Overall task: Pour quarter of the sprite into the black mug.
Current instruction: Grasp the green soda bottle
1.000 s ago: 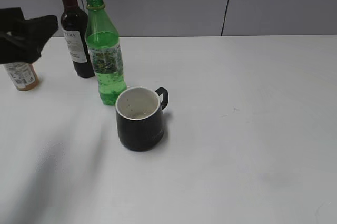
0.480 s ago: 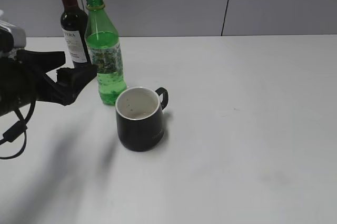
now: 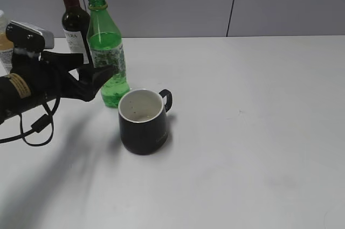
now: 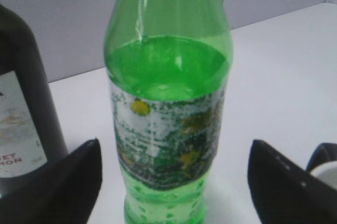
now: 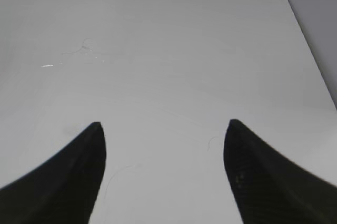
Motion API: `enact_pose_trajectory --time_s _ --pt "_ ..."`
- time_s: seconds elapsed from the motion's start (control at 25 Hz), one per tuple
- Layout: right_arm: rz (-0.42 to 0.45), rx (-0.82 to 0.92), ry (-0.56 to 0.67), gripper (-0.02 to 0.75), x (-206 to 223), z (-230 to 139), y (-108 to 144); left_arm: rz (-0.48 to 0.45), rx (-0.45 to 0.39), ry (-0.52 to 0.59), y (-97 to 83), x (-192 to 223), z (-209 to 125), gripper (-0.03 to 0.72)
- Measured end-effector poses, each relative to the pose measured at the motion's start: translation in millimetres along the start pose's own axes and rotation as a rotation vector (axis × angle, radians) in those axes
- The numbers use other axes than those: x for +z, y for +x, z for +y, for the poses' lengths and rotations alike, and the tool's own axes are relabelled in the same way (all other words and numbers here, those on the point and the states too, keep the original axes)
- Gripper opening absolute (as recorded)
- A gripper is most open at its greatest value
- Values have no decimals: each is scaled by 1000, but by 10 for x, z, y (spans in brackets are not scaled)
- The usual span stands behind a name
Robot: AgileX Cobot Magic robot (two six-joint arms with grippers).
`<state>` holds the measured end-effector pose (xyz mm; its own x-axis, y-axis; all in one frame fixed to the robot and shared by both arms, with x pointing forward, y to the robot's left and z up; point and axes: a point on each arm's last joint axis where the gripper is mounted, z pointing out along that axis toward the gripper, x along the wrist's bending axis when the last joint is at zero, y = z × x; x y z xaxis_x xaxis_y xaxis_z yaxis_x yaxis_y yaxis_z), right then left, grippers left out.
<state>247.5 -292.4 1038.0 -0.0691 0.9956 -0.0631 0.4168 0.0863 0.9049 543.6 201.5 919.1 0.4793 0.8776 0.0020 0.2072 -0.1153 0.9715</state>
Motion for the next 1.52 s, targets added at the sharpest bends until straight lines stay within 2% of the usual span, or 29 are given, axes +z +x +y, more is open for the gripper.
enact_pose_trajectory --time_s 0.52,1.0,1.12,1.36,1.52 --pt "0 0 0 533 0 0 0 -51 35 -86 66 483 -37 667" --pt "0 0 0 521 0 0 0 -79 50 -113 101 756 -134 656" --pt "0 0 0 521 0 0 0 -81 52 -114 101 763 -135 622" --pt "0 0 0 521 0 0 0 -86 53 -117 97 764 -130 447" --pt "0 0 0 521 0 0 0 -87 54 -117 93 765 -130 445"
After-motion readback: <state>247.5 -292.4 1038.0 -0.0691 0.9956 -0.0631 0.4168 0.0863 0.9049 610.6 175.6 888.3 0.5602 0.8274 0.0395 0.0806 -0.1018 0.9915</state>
